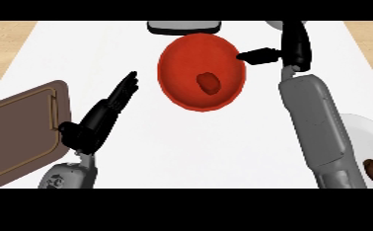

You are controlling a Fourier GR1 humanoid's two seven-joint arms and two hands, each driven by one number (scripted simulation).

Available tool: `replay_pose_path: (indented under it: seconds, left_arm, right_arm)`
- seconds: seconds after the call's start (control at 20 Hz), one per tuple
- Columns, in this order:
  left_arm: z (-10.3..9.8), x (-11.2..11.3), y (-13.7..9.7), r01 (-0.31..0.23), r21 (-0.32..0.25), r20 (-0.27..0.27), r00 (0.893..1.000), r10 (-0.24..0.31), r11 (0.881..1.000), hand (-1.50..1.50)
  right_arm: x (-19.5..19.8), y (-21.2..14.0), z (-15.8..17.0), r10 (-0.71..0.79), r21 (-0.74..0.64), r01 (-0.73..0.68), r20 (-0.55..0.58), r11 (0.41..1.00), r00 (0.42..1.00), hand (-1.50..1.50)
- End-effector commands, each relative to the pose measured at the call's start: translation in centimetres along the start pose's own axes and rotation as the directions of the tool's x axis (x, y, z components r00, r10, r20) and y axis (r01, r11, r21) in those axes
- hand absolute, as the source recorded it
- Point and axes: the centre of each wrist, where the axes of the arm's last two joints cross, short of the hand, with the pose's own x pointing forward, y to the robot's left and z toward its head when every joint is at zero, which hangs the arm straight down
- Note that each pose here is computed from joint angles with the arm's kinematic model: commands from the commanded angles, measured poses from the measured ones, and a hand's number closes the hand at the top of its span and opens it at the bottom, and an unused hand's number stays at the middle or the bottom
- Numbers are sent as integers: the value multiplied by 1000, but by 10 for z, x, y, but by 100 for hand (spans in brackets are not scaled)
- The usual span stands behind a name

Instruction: Pick the bell pepper from the plate and place it in the bowl

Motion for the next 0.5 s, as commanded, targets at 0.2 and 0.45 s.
replay_pose_path:
  seconds: [0.2, 0.45]
  left_arm:
    - [14, -4, -7, 3, 3, 1, 1000, -3, 1000, 0]
    - [6, 5, -8, -7, -4, -9, 1000, 7, 1000, 0]
  right_arm:
    - [-82, -107, 5, -142, -172, 128, -71, 977, 987, -150]
    - [-136, -138, 36, -181, -193, 165, -71, 967, 981, -150]
